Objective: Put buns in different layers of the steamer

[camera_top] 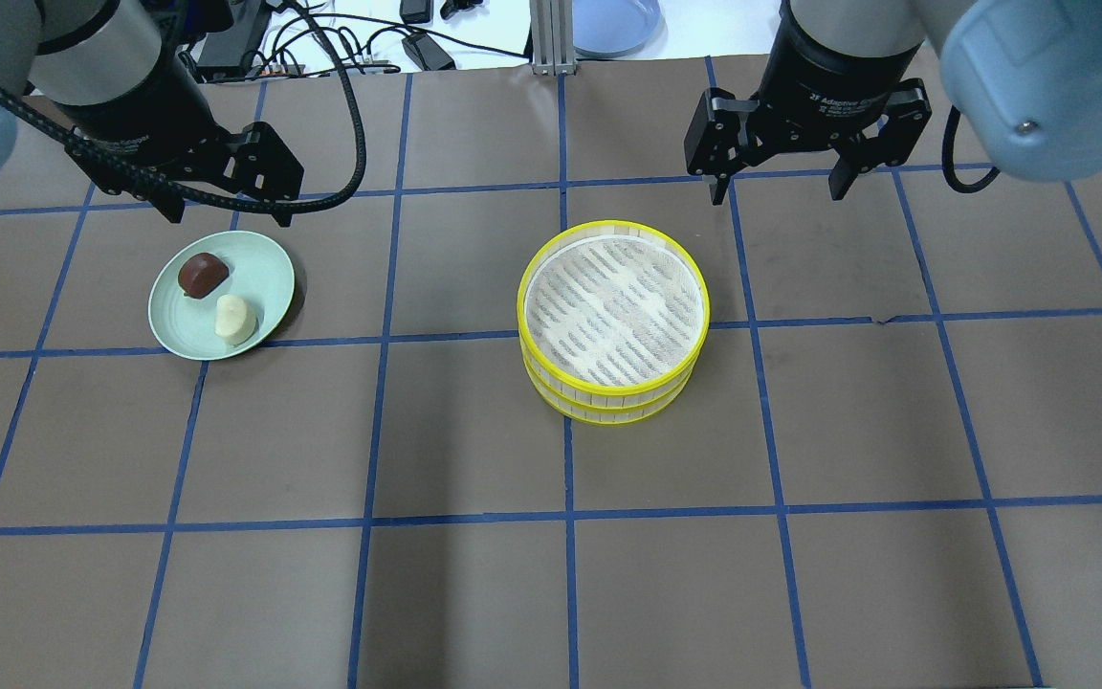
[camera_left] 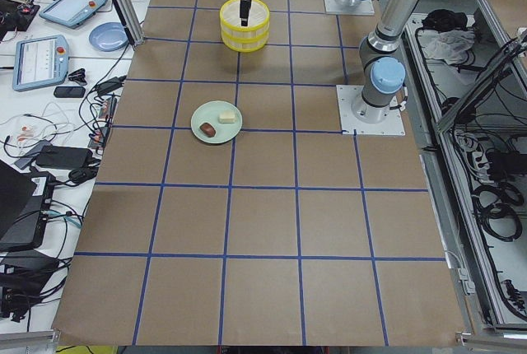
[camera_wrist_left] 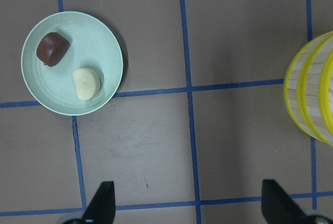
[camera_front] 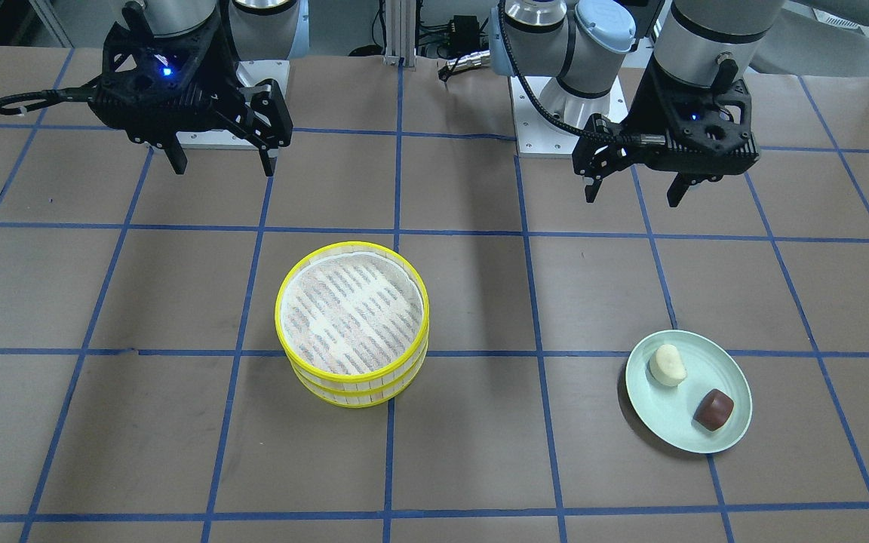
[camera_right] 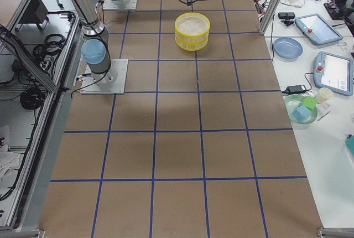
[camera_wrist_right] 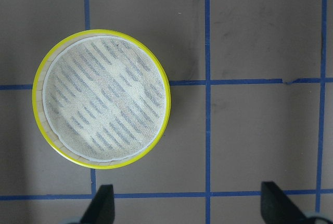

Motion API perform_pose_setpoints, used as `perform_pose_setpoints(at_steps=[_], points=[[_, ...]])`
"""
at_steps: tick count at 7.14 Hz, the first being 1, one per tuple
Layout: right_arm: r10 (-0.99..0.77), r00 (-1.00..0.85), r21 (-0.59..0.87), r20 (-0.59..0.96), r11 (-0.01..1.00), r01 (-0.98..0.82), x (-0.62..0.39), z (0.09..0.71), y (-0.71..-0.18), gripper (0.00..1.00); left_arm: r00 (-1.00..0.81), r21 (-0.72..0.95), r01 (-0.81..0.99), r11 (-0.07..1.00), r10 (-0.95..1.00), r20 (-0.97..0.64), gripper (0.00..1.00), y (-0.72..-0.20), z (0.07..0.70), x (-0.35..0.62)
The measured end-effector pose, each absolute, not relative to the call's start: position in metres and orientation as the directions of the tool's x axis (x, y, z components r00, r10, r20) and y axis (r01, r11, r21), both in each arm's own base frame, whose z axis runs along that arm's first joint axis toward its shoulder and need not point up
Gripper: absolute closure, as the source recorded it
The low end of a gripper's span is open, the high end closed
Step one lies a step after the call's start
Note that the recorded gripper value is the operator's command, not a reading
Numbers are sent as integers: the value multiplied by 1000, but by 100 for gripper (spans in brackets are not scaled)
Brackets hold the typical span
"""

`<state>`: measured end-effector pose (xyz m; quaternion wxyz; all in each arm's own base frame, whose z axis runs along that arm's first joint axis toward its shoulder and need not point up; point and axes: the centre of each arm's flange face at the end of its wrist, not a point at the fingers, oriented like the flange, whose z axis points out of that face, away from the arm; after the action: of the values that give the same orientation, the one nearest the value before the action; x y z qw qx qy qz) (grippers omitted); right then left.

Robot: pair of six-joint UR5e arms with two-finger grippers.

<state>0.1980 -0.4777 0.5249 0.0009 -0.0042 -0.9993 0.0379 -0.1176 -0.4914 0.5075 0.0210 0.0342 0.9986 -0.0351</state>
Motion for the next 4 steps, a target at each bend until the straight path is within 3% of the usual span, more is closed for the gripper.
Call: perform_pose_setpoints(at_steps=[4], points=[[-12,-1000,-18,12,1000,-13,206,494,-466,0,-998,-64,39,997,36,-48,0,-495,506,-102]])
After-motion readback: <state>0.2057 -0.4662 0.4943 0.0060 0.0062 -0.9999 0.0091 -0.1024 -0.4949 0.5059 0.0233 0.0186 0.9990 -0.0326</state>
